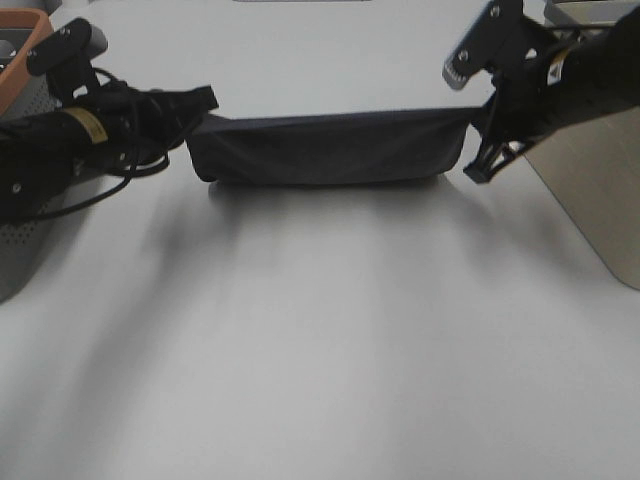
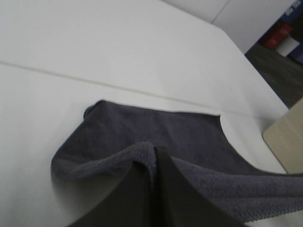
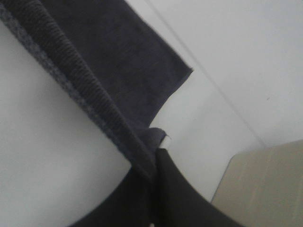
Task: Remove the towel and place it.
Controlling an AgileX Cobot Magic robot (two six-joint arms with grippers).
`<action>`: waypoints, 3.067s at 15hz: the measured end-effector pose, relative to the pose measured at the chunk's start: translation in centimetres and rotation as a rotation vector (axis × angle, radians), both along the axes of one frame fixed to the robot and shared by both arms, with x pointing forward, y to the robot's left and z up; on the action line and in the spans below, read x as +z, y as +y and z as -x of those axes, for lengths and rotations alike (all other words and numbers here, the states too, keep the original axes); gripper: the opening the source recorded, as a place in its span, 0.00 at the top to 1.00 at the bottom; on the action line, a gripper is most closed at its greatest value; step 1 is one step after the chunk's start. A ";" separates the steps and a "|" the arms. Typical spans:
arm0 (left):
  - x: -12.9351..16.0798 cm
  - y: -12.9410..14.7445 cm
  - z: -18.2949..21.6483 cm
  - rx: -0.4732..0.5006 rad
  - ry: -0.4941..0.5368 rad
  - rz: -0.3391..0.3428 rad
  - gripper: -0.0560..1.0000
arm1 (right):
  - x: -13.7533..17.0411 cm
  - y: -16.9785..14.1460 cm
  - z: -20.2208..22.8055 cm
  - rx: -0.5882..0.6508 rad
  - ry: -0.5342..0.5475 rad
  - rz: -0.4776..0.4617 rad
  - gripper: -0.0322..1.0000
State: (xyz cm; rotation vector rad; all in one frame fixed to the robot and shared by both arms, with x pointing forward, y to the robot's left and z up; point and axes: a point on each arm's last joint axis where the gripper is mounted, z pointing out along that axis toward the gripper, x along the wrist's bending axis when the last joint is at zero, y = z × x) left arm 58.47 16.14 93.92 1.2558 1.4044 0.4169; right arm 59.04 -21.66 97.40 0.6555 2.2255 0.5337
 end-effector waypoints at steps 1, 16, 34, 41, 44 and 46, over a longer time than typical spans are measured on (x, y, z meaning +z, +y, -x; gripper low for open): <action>-0.9 0.2 1.4 -0.026 0.040 -0.003 0.95 | -1.4 -0.2 1.3 0.003 0.044 0.009 0.95; -5.9 2.5 7.6 -0.028 0.271 -0.040 0.64 | -8.1 -1.6 7.5 -0.024 0.266 0.011 0.54; 13.8 2.2 -3.3 0.008 0.265 -0.550 0.30 | 10.0 -1.0 3.8 -0.276 -0.091 -0.431 0.31; 21.4 10.7 -4.8 0.024 0.363 -0.372 0.30 | 16.3 0.5 -3.4 -0.515 0.230 -0.464 0.31; 21.9 14.0 -4.2 0.070 0.445 -0.365 0.30 | 17.2 0.6 -4.7 -0.555 0.320 -0.407 0.31; 21.5 16.3 -3.4 0.098 0.541 -0.372 0.27 | 18.6 0.4 -4.8 -0.576 0.329 -0.372 0.31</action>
